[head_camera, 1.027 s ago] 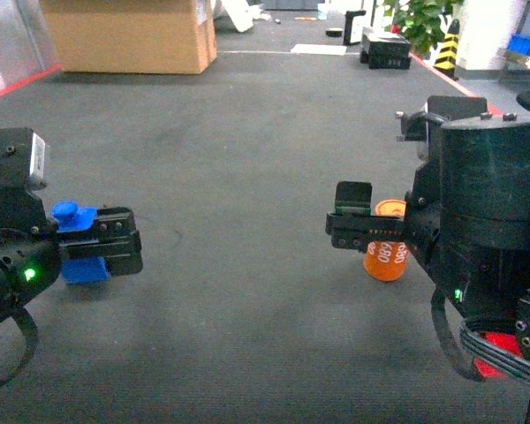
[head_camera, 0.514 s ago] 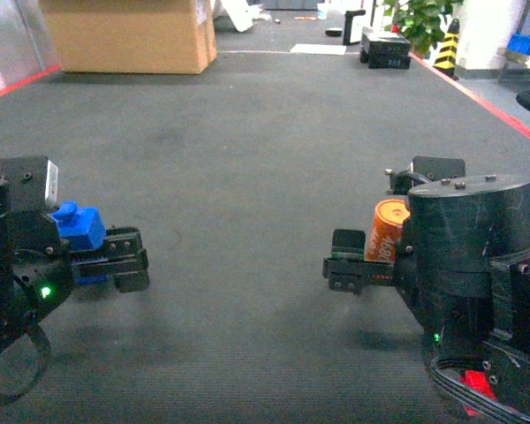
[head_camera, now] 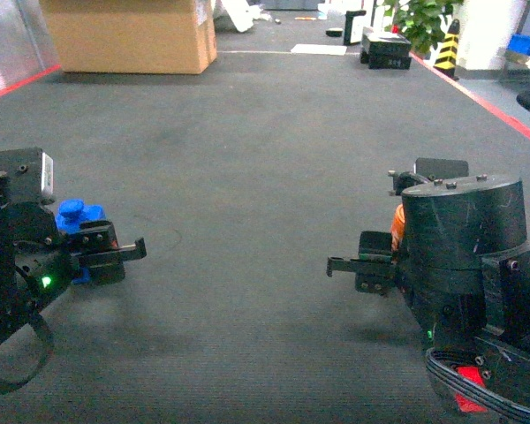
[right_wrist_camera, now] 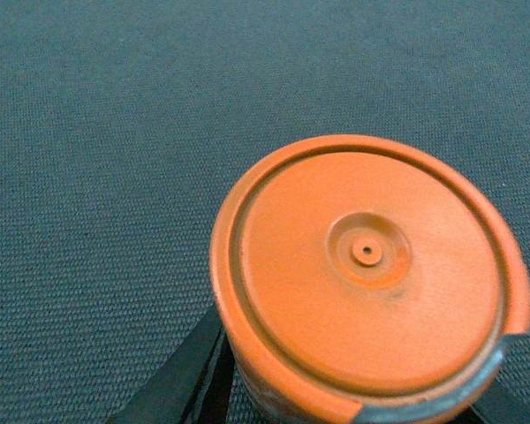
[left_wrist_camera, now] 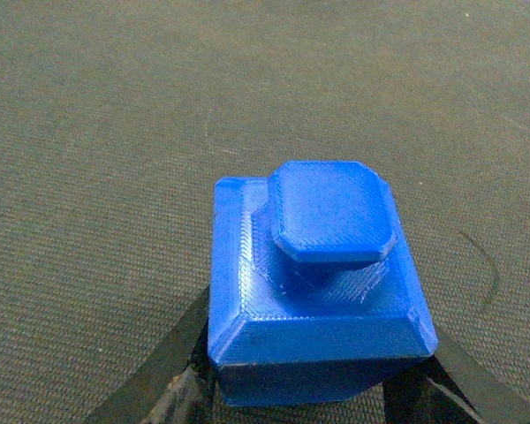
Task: Sort blue parts and orange caps into right shelf containers
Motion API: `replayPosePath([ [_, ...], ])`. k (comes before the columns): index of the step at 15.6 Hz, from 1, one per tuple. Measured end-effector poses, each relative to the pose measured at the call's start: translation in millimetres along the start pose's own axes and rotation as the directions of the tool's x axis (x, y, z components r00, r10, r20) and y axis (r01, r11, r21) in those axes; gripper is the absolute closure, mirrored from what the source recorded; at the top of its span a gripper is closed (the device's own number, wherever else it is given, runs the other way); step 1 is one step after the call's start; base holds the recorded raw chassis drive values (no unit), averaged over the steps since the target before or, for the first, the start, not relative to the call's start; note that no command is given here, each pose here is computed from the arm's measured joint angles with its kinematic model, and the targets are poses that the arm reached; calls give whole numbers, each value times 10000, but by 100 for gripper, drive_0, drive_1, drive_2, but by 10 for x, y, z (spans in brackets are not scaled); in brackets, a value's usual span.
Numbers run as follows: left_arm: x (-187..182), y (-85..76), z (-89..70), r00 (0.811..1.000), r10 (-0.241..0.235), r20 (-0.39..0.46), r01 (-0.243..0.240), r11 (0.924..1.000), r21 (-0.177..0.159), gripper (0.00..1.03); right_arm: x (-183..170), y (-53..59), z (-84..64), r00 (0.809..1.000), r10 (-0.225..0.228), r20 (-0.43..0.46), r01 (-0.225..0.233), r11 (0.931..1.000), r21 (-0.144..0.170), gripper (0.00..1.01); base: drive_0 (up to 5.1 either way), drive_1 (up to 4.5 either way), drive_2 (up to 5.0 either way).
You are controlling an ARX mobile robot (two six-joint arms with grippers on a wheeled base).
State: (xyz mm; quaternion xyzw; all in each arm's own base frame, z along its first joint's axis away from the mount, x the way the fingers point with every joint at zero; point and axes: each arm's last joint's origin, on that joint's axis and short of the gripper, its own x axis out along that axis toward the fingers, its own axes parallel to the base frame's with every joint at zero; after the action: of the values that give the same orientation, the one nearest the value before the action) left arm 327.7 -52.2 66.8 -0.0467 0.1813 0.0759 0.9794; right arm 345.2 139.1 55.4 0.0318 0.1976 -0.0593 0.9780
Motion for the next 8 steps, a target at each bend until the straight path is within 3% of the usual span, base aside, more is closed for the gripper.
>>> replayPosePath([
  [4,-21,28,16,9991,257,330,-257,9997,-2,60,-18,18,20,9994,-58,338,66,9997,-232,58,0,0,0],
  [6,-79,28,51,9984,223,511,-222,9998,-14,60,-69,-17,40,9969,-330,711,357,9987,-372,58,0,0,0],
  [8,-231,-6,186,9934,129,1139,-120,9999,-78,60,-217,-84,180,9823,-788,1701,847,9960,-278,58,0,0,0],
])
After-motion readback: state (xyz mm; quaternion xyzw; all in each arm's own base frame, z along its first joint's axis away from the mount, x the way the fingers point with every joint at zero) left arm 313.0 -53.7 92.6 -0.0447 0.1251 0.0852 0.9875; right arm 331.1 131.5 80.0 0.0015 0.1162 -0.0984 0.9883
